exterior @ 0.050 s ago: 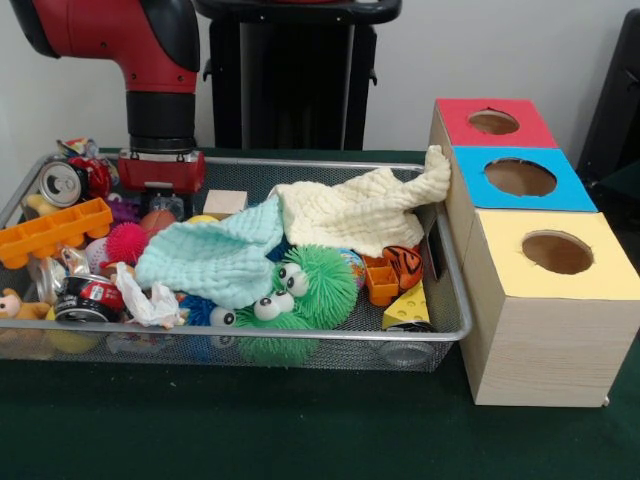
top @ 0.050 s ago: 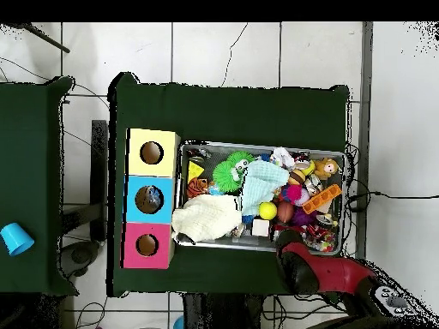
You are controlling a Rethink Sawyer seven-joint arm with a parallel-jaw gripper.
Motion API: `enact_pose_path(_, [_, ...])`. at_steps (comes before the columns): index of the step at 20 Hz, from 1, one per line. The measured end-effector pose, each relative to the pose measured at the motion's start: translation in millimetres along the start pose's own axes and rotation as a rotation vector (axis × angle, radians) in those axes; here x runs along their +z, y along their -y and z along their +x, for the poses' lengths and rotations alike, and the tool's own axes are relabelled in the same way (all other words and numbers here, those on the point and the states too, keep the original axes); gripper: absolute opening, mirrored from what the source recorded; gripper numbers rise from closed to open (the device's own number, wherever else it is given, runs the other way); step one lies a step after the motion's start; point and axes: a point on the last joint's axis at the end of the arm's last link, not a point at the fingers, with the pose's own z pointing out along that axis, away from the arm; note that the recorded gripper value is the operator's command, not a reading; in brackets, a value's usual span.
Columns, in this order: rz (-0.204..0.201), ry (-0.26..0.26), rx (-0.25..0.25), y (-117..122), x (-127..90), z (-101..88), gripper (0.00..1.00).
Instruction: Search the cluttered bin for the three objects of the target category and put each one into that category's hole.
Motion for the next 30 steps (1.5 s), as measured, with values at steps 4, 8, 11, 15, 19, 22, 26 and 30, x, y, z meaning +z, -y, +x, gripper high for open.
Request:
enact_pose_path(4, [0.0, 0.0, 0.0, 0, 0, 0.0, 0.0])
enact_pose_path(8, [0.0, 0.0, 0.0, 0, 0, -0.1, 0.0])
enact_pose_path(11, [-0.001, 0.001, 0.003, 0, -1, -0.2, 0.0])
enact_pose_path(15, [-0.002, 0.005, 0.013, 2, -6, -0.9, 0.0])
enact_pose_path(19, [-0.001, 0.009, 0.019, 4, -14, -2.1, 0.0])
enact_pose_path(22, [-0.001, 0.011, 0.023, 4, -18, -2.4, 0.0])
enact_pose_path(26, [-0.001, 0.013, 0.028, 4, -27, -4.4, 0.0])
enact_pose_path(30, [0.002, 0.008, 0.026, 4, -33, -6.1, 0.0])
